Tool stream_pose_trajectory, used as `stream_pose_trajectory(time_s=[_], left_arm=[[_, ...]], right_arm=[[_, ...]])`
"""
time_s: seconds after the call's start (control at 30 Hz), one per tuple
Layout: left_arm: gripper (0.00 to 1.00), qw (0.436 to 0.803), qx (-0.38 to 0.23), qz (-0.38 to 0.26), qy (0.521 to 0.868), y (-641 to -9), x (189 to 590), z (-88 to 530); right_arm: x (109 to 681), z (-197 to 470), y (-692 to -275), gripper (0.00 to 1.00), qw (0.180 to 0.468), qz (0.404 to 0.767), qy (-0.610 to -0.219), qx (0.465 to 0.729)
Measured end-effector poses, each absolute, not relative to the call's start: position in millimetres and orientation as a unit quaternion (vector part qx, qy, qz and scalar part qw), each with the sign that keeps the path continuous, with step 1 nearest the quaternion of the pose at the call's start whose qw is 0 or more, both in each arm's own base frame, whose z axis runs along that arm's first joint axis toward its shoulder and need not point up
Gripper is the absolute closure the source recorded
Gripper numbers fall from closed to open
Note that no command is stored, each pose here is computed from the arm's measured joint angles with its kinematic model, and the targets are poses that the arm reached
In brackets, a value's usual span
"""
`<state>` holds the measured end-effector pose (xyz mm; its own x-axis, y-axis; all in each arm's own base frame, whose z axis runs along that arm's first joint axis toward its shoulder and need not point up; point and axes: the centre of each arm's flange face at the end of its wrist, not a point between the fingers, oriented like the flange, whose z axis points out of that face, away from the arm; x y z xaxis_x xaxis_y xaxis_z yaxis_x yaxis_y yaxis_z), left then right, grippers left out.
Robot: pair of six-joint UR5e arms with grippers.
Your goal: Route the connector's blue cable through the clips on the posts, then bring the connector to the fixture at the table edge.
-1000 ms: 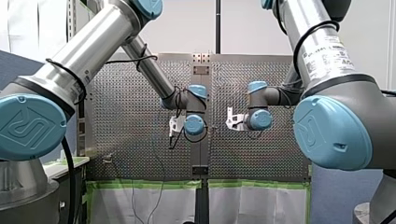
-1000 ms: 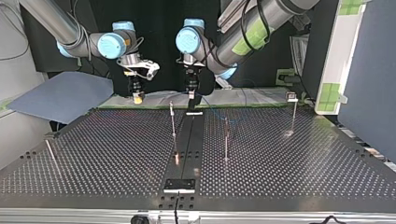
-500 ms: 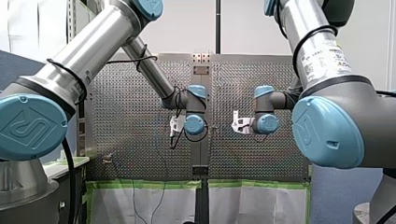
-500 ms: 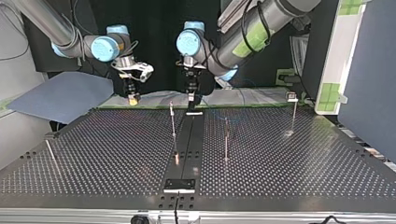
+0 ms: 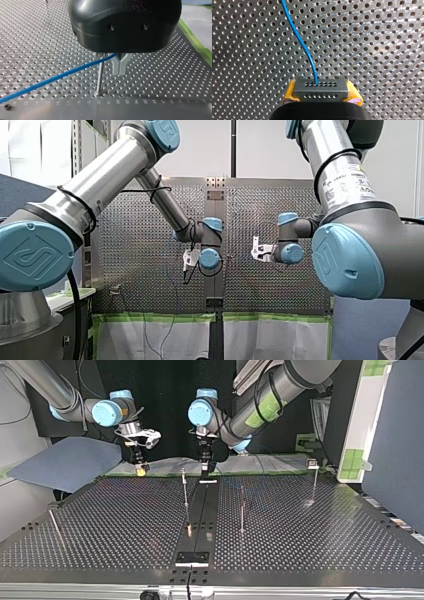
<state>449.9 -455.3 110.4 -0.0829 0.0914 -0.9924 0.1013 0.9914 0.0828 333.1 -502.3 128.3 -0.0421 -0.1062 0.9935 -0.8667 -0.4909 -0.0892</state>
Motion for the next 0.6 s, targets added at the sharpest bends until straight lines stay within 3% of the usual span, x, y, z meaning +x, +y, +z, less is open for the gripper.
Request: stream_pose_trajectory(time_s=[0.6], left_arm=[[1.0,0.685,0.059,-0.039,0.725,-459,460,114]], right_arm=[[311,126,-518,0.98,0.309,0.61,-0.395,0.613]])
